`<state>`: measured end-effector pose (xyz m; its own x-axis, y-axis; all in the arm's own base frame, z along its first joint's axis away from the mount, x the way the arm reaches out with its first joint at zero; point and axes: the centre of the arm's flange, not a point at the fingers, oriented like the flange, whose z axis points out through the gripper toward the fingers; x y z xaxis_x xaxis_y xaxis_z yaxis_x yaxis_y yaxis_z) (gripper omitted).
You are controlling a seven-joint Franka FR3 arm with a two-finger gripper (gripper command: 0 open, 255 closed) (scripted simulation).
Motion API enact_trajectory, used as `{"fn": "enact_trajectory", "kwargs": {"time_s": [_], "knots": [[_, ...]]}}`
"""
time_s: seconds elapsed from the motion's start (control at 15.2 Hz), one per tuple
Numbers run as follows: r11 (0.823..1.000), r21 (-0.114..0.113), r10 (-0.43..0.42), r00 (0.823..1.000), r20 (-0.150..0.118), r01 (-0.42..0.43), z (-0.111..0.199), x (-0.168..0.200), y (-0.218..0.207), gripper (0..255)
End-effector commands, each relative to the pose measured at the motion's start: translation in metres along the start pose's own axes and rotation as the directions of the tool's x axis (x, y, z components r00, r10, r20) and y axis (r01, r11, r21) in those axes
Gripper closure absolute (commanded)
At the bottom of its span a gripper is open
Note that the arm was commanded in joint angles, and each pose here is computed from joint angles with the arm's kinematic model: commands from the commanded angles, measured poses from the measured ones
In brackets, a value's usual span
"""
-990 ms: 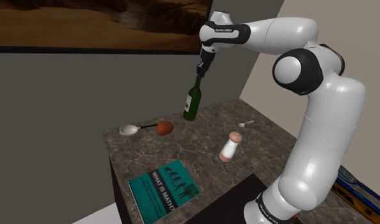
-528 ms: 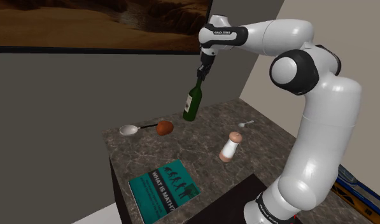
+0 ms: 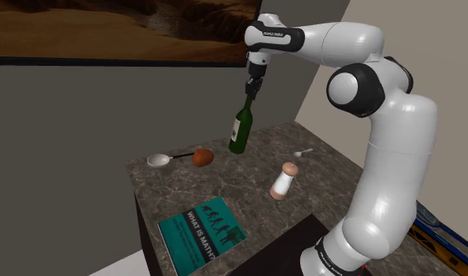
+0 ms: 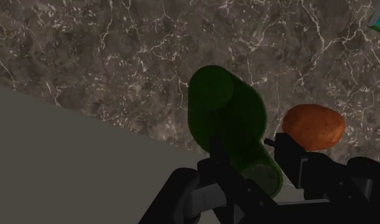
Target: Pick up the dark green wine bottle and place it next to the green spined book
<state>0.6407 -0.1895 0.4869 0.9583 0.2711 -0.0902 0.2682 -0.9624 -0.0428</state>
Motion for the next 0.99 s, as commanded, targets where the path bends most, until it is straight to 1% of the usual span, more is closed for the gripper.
{"fn": "enact_trajectory", "kwargs": {"time_s": [0.0, 0.46, 0.92], "knots": [[0.996, -0.085, -0.005, 0.992, -0.125, -0.006, -0.027, 0.010, 0.007, 255], [0.996, -0.085, -0.005, 0.992, -0.125, -0.006, -0.063, 0.007, 0.005, 255], [0.996, -0.085, -0.005, 0.992, -0.125, -0.006, -0.057, -0.025, -0.081, 255]]}}
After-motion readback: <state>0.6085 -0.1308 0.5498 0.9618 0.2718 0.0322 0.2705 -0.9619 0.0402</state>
